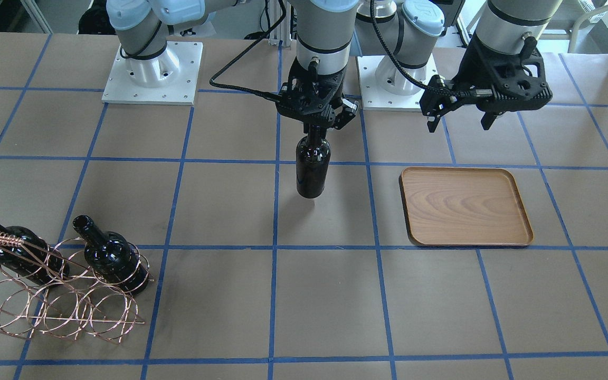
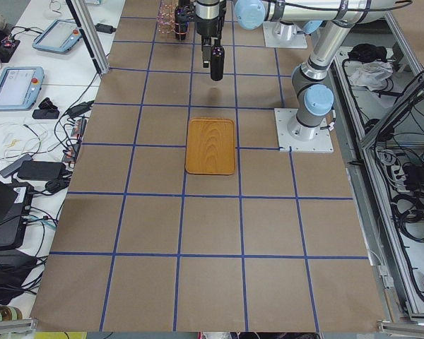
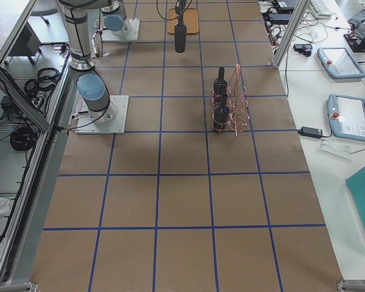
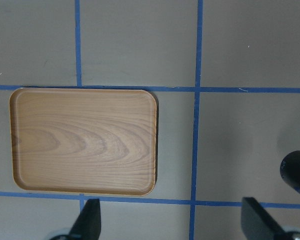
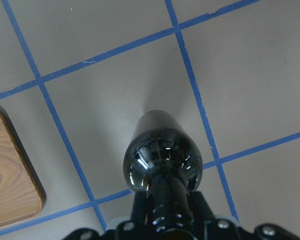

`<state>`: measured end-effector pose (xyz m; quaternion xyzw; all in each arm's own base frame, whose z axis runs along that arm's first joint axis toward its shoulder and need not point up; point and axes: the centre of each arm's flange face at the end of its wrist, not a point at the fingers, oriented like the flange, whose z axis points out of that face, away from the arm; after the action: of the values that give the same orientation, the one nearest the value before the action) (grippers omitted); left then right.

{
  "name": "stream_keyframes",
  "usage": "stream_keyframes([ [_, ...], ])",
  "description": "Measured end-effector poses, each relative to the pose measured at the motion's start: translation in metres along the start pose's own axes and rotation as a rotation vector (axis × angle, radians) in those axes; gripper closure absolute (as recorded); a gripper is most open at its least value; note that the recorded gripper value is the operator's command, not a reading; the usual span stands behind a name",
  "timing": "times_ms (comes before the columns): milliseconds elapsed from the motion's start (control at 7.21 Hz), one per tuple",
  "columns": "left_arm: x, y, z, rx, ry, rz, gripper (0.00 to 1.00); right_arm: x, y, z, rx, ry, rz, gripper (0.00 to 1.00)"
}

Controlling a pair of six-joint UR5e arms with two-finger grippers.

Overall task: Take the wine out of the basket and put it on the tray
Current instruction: 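Carry the bottle toward the tray and stand it upright on the table, then open the right gripper and lift it back toward the rack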

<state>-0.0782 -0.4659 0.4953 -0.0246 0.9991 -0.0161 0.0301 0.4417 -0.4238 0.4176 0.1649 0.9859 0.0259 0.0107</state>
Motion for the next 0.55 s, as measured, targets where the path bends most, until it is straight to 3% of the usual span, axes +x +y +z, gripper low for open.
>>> stream_keyframes([
  [555,-0.004,0.000,0.000,-0.001,-0.002,-0.010,0.00,-0.001,0.005,0.020,-0.009,0.011,0.042,0.85],
])
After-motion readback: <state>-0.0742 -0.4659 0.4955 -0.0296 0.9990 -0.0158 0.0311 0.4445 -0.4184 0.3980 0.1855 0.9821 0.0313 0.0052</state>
